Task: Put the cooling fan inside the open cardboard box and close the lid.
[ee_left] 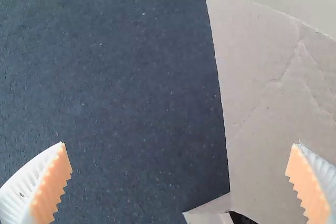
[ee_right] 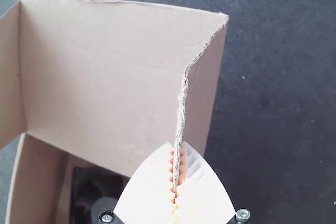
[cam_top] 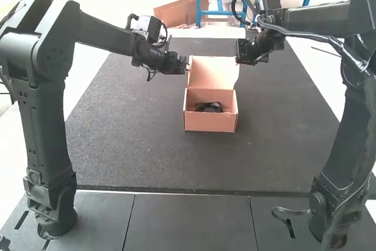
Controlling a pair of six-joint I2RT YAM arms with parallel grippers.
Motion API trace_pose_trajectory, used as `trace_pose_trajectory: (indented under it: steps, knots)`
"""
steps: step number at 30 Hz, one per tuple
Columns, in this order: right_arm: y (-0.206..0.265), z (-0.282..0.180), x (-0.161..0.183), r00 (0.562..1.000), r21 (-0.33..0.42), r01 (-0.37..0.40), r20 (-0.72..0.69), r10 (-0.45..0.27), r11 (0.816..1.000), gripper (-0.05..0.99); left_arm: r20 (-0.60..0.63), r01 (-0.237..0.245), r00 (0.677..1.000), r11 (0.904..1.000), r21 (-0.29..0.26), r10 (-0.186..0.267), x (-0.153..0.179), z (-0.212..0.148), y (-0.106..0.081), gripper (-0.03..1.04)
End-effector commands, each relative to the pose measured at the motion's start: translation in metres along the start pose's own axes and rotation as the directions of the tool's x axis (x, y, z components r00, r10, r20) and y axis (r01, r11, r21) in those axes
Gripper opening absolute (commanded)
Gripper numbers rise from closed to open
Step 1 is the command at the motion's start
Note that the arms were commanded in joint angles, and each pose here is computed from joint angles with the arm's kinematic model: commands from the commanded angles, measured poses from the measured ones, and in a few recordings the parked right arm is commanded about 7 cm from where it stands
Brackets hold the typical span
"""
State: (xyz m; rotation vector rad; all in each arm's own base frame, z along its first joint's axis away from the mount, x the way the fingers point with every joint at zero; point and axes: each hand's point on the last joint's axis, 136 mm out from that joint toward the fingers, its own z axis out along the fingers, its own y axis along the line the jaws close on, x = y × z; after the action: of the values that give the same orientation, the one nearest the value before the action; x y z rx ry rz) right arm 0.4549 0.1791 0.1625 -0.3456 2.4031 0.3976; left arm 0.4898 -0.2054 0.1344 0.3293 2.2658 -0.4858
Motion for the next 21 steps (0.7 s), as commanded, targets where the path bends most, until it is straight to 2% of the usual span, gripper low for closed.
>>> trace_pose_trajectory:
  steps: [1, 12, 21]
  knots:
    - [0.014, -0.017, 0.001, 0.999, -0.009, 0.017, 0.031, -0.016, 1.0, 0.01, 0.089, -0.031, 0.996, 0.9991, 0.03, 0.028, -0.036, -0.027, -0.016, 0.97]
    - [0.015, -0.032, 0.028, 0.997, 0.003, 0.029, 0.076, -0.029, 1.0, 0.01, 0.085, -0.044, 0.996, 0.9982, 0.041, 0.041, -0.024, -0.045, -0.029, 0.97]
    - [0.016, -0.044, 0.038, 0.991, -0.01, 0.003, 0.137, -0.002, 1.0, 0.01, 0.065, -0.048, 0.997, 0.9978, 0.045, 0.045, -0.004, -0.051, -0.033, 0.97]
